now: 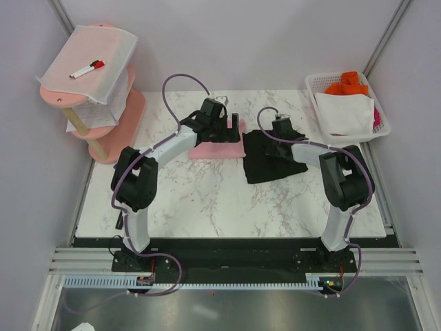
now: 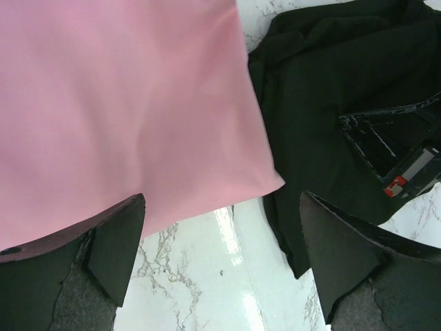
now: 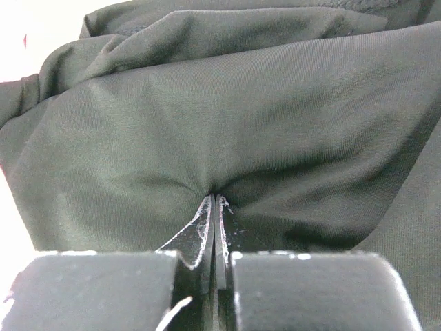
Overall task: Fold and stack the t-shirts
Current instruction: Put the neatly folded tshirt into the corner of the board with the right arm
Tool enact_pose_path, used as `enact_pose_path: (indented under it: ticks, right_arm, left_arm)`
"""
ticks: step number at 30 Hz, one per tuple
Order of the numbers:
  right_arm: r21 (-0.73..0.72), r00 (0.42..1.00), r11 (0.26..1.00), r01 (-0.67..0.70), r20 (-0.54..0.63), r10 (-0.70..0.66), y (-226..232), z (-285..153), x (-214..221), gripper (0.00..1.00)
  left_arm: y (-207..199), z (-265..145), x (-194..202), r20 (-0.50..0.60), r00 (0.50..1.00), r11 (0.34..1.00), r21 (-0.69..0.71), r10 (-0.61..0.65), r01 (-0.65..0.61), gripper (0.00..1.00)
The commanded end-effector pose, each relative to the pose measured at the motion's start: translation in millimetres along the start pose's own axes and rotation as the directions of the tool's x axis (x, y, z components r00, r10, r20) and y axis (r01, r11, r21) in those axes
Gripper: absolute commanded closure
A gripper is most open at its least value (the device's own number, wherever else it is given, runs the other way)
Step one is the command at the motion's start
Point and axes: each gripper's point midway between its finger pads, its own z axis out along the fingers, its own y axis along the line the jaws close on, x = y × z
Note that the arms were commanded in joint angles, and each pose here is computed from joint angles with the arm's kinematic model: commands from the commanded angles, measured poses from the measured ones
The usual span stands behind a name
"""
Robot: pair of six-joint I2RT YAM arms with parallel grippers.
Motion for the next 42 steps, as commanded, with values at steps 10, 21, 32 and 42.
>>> enact_pose_path:
  ticks: [10,21,32,42]
  right_arm:
    - [-0.11,0.973,0.993,0.034,0.23,-0.008,48,-64,-88,0.14]
    - [-0.474,0.998,0.88,-0.037,0.02,0.053,133,43,-105,0.08]
    - [-0.463,0.998,0.884,-0.055,-0.026,0.049,126,62,-85,0.07]
    - [-0.442,0.989,0.895,-0.06,-0.145,-0.006,142,86,-42,0.2]
  left_arm:
    - [28,-28,-13,0.052,0.998,0.997,-0.064,0.048,-0.044,0.0]
    - [54,-31,-1,0.032,0.999,0.99,-0.135,0.036,-0.032,0.0]
    - [61,-32,-2,0.03,0.999,0.989,-0.144,0.023,-0.018,0.0]
    - [63,-32,1,0.025,1.0,0.989,-0.151,0.016,-0.012,0.0]
